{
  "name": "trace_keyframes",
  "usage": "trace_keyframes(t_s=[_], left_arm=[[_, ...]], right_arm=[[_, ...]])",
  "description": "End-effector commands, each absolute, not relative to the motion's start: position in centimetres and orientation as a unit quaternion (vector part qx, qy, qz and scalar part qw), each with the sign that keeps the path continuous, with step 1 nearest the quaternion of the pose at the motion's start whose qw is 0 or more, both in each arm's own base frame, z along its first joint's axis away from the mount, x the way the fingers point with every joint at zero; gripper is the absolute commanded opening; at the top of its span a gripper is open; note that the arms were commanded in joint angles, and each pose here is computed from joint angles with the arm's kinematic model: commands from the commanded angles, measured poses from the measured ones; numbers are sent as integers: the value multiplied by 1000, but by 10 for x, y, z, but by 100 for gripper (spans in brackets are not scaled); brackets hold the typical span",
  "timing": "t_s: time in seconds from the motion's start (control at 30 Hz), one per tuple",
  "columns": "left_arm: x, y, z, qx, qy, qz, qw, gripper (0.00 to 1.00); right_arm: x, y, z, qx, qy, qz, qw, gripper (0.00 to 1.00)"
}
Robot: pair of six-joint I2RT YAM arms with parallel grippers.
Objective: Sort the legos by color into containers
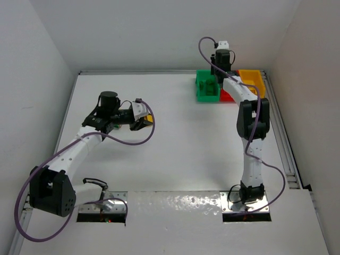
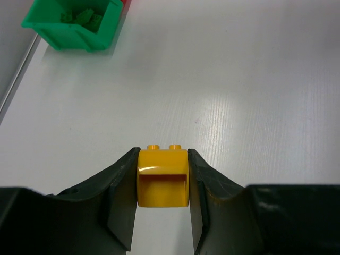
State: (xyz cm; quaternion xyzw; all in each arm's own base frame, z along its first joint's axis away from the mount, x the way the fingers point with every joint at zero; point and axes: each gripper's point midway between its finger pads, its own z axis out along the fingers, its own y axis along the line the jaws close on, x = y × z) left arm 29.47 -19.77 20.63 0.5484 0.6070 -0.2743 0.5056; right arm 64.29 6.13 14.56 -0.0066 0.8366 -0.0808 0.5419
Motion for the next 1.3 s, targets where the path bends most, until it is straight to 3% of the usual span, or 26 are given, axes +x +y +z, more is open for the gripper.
trace_keyframes(t_s=[0.0,0.33,0.37,0.5,0.6,0.77,0.87,0.9,1.0,1.1,1.27], left_arm=[[297,-196,219,545,596,-263,528,0],[301,-197,216,540,596,-264,533,0],[301,-198,217,539,595,-265,534,0],[303,-199,222,540,591,-266,538,0],[302,-199,222,541,589,-266,539,0],[301,-200,224,542,585,-268,541,0],[302,-200,227,543,581,-267,544,0],[301,-201,228,544,577,-269,546,0],[299,-205,231,548,566,-279,549,0],[293,-209,235,557,548,-296,550,0],[294,-216,250,553,534,-321,554,0]], right_arm=[[656,79,169,27,808,-44,587,0],[646,84,142,9,822,-35,568,3],[644,80,139,13,824,-42,565,23],[639,83,152,1,815,-33,578,68],[636,94,166,-27,805,-10,592,78],[621,110,197,-97,782,20,615,82],[589,125,227,-172,746,45,641,78],[565,149,258,-233,710,95,658,74],[490,206,237,-388,661,214,605,72],[414,257,213,-496,634,262,532,73],[348,306,203,-541,602,331,485,76]])
